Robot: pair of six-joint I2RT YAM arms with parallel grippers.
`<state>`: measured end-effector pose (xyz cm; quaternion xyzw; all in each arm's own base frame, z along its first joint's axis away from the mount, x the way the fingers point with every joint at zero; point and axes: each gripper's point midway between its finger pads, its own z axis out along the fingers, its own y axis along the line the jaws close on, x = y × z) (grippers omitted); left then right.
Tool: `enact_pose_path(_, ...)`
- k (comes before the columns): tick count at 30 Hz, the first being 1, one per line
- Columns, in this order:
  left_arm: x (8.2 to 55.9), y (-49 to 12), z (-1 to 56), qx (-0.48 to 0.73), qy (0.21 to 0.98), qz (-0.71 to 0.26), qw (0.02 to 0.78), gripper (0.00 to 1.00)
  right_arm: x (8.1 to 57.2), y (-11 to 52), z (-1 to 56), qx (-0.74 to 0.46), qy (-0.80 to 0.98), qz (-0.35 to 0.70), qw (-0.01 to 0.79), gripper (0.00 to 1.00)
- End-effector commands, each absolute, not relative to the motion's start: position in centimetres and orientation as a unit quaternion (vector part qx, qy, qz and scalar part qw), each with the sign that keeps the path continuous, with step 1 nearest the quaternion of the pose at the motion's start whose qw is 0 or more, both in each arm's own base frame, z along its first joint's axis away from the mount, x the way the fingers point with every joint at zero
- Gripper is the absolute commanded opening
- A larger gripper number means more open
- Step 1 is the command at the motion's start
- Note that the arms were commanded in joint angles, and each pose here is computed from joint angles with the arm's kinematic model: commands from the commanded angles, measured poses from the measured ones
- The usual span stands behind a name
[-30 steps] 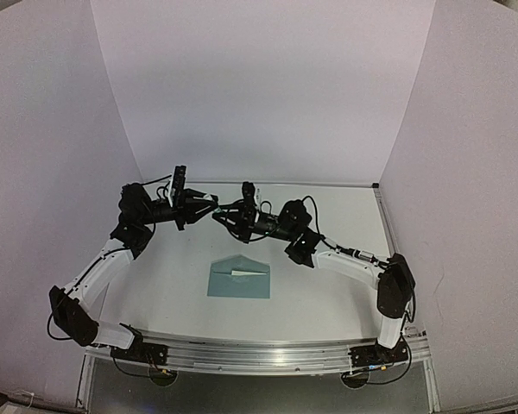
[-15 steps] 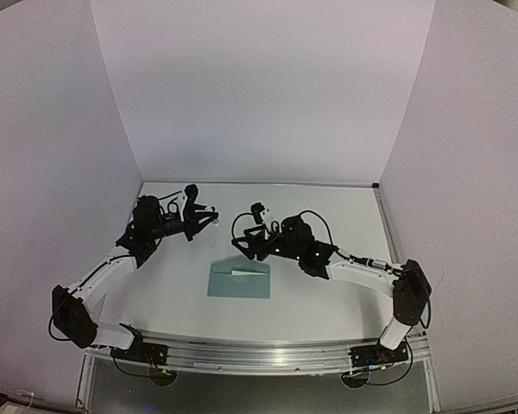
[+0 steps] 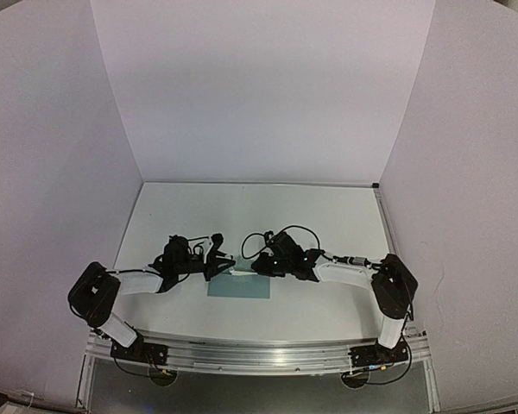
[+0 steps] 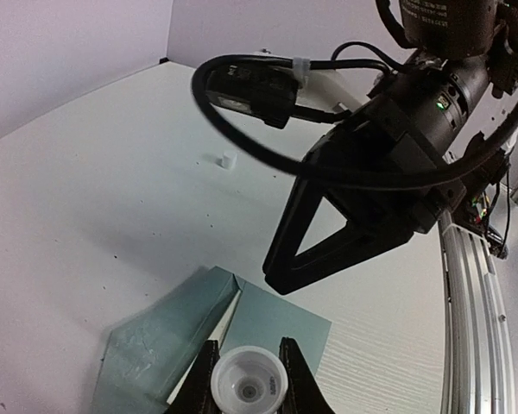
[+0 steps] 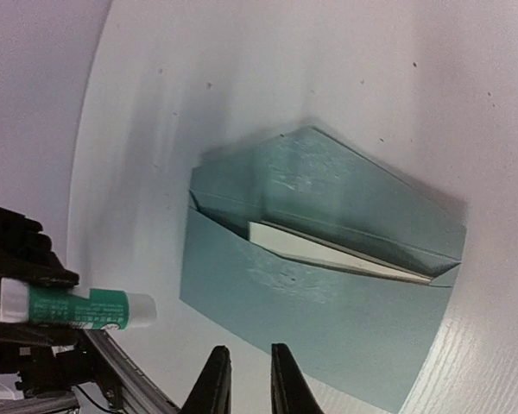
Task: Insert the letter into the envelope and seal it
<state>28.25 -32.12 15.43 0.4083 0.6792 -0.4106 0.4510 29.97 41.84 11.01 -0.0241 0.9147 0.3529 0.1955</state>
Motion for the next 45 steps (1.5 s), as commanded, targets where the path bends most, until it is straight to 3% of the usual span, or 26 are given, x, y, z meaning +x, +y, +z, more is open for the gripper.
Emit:
enact_pose_path(1,27.4,-33.7,16.4,0.442,0.613,-0.408,0.513,0.00,29.6,42.3,7.7,0.013,0.929,0.342,0.140,0.00)
enact_pose_path(6,28.1,-34.7,13.0,0.416,0.654,-0.417,0.475,0.00,29.1,42.8,5.1,0.022,0.936,0.336,0.105,0.00)
enact_pose_path(14,32.0,-35.6,11.1,0.397,0.666,-0.368,0.513,0.00,30.0,41.8,2.1,0.048,0.944,0.312,0.094,0.00)
enact_pose_path(24,28.5,-36.1,10.2,0.391,0.667,-0.418,0.477,0.00,28.7,40.5,0.4,0.071,0.949,0.299,0.067,0.00)
enact_pose_path(45,30.8,-35.9,5.6,0.369,0.728,-0.355,0.457,0.00,28.0,40.2,-0.1,0.070,0.951,0.296,0.055,0.00)
